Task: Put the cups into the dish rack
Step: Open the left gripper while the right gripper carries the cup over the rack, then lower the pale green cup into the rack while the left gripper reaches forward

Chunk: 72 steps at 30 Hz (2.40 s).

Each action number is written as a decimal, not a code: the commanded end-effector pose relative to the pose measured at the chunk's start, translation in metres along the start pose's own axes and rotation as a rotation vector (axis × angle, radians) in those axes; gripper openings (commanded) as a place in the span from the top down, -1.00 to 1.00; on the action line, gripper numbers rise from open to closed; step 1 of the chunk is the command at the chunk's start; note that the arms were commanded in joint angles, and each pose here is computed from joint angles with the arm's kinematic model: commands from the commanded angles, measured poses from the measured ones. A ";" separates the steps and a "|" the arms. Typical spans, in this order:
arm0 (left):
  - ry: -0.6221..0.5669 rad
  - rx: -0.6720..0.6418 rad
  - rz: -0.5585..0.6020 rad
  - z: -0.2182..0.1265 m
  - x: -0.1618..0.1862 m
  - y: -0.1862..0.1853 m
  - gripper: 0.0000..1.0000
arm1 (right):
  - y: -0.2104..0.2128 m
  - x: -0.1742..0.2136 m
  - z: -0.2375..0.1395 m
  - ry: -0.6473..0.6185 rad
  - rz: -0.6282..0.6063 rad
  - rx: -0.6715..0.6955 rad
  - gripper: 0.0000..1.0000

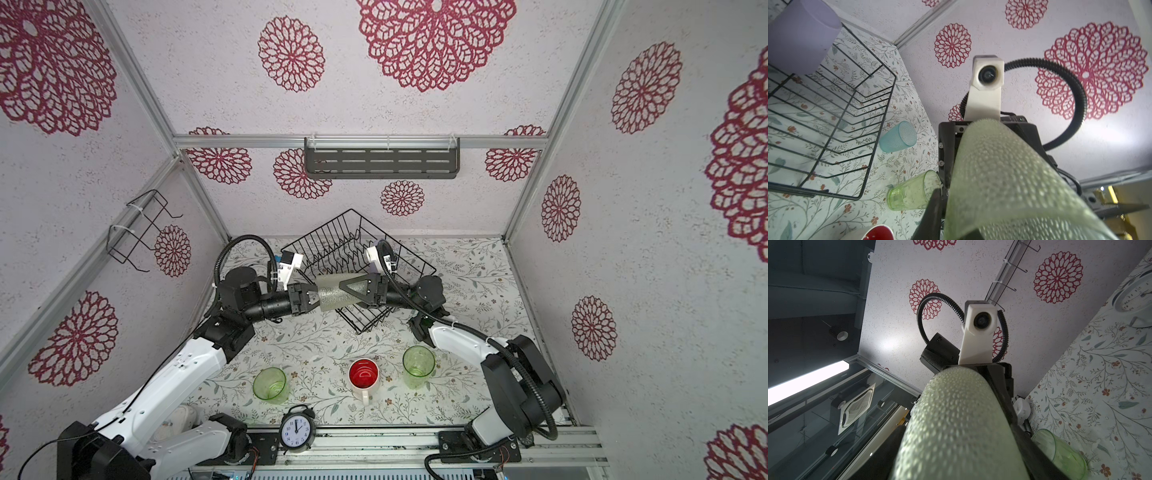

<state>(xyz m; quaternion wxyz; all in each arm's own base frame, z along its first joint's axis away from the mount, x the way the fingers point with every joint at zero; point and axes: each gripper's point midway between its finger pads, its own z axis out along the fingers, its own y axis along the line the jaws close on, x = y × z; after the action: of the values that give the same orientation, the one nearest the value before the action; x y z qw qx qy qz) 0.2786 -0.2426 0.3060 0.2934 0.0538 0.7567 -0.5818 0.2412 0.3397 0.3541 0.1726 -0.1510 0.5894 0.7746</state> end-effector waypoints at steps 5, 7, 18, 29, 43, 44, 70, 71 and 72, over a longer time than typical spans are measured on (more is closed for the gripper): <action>-0.042 -0.121 -0.042 -0.015 -0.008 0.027 -0.15 | 0.011 -0.017 -0.003 -0.013 -0.133 0.030 -0.33; -0.064 -0.153 -0.040 -0.026 -0.008 0.032 -0.25 | -0.003 -0.029 -0.012 -0.053 -0.129 0.104 -0.33; -0.169 -0.527 -0.034 -0.099 0.011 0.079 -0.45 | -0.097 -0.083 -0.098 -0.087 -0.372 0.967 -0.36; -0.215 -0.980 -0.057 -0.166 0.026 0.128 -0.78 | -0.154 -0.121 -0.149 0.005 -0.441 1.389 -0.38; -0.152 -1.054 -0.078 -0.170 0.038 0.149 -0.85 | -0.223 -0.142 -0.191 0.150 -0.411 1.685 -0.39; -0.150 -1.055 -0.078 -0.170 0.038 0.149 -0.85 | -0.229 -0.142 -0.194 0.164 -0.403 1.690 -0.39; -0.114 -1.131 -0.161 -0.188 0.056 0.144 -0.86 | -0.266 -0.142 -0.223 0.214 -0.362 1.734 -0.53; -0.118 -1.128 -0.162 -0.188 0.057 0.144 -0.86 | -0.265 -0.144 -0.221 0.206 -0.368 1.728 -0.51; -0.123 -1.125 -0.163 -0.189 0.057 0.143 -0.86 | -0.264 -0.146 -0.219 0.200 -0.374 1.721 -0.50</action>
<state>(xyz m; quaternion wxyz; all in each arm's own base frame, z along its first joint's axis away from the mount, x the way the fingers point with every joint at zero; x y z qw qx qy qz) 0.2258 -0.0456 0.1808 0.2710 -0.1892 0.9366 -0.1168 0.4876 0.1807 0.1100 0.2650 -0.1324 0.9551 0.0017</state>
